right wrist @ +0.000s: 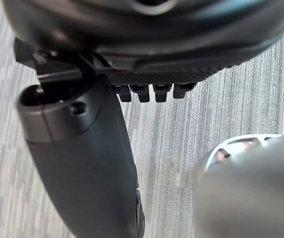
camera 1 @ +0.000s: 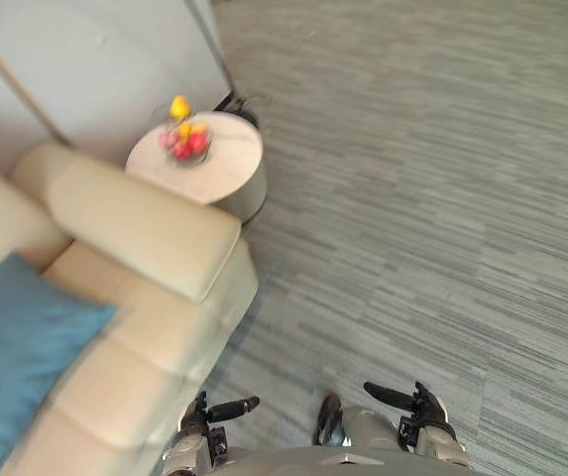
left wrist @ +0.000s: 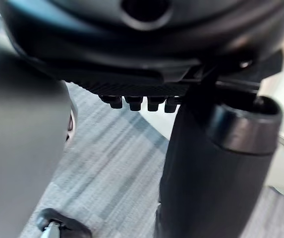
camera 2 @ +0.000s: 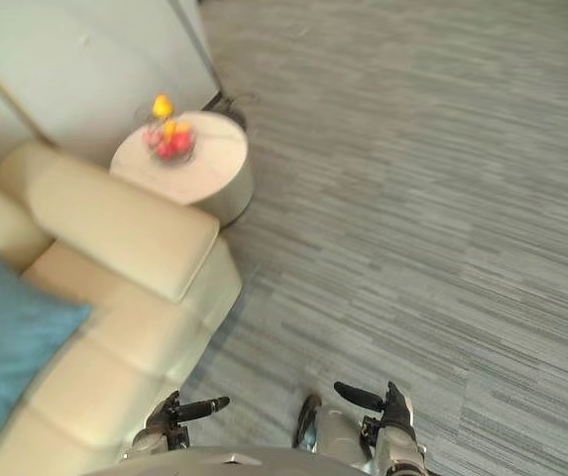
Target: Pick up cushions and gather them together orderly.
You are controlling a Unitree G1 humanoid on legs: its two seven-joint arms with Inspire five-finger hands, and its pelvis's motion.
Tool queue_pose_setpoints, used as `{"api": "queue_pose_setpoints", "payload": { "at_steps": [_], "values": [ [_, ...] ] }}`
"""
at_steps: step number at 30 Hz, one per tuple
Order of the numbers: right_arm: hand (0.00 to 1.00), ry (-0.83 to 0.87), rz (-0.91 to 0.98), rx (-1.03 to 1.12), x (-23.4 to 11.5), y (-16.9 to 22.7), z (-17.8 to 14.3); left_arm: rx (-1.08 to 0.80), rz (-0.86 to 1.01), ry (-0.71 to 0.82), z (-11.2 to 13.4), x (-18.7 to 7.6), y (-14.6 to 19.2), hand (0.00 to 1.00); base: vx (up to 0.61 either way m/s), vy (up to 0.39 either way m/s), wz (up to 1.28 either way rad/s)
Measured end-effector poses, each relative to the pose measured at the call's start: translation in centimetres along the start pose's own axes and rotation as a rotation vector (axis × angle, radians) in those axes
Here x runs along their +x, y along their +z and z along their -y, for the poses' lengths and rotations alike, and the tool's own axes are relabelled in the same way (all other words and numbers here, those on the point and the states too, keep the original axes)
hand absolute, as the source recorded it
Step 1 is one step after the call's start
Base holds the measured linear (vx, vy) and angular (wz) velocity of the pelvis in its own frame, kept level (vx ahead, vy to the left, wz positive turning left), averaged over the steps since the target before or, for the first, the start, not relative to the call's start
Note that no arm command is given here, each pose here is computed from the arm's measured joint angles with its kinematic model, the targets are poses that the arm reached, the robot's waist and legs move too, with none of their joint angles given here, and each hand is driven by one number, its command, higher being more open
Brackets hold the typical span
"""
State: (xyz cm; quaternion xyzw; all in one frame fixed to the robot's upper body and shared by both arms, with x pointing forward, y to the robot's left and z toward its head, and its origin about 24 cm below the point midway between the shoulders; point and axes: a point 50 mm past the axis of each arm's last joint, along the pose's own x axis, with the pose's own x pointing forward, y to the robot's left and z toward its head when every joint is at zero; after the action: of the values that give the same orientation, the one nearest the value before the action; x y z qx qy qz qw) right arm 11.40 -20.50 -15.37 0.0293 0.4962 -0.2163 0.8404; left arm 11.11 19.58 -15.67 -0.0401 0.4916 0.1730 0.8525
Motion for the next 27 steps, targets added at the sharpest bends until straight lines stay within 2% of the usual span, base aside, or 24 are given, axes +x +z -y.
{"api": "queue_pose_setpoints", "payload": {
  "at_steps": [11,15,21,25,27],
  "values": [
    [1.00,-0.011,-0.012,-0.014,-0.3,-0.8,-0.1,-0.039,0.025,-0.017,0.8,0.0,0.6,1.00,0.24,0.091,-1.28],
    [1.00,0.029,-0.024,-0.006,-0.6,-1.2,-1.5,-0.042,0.028,0.016,-0.4,0.3,1.2,1.00,0.34,0.159,-1.07],
    [1.00,0.083,0.011,0.017,-0.8,-0.1,-3.4,-0.048,-0.003,0.020,-0.2,0.2,0.4,1.00,0.24,-0.031,-1.28],
    [1.00,0.073,0.003,-0.024,-0.3,0.3,-2.8,0.027,-0.028,-0.023,0.5,0.1,-0.3,1.00,0.11,-0.175,-0.97],
    [1.00,0.030,-0.003,-0.053,0.1,0.4,-1.1,0.076,-0.013,-0.055,1.2,0.1,0.0,1.00,0.01,-0.007,-0.53]
  ]
}}
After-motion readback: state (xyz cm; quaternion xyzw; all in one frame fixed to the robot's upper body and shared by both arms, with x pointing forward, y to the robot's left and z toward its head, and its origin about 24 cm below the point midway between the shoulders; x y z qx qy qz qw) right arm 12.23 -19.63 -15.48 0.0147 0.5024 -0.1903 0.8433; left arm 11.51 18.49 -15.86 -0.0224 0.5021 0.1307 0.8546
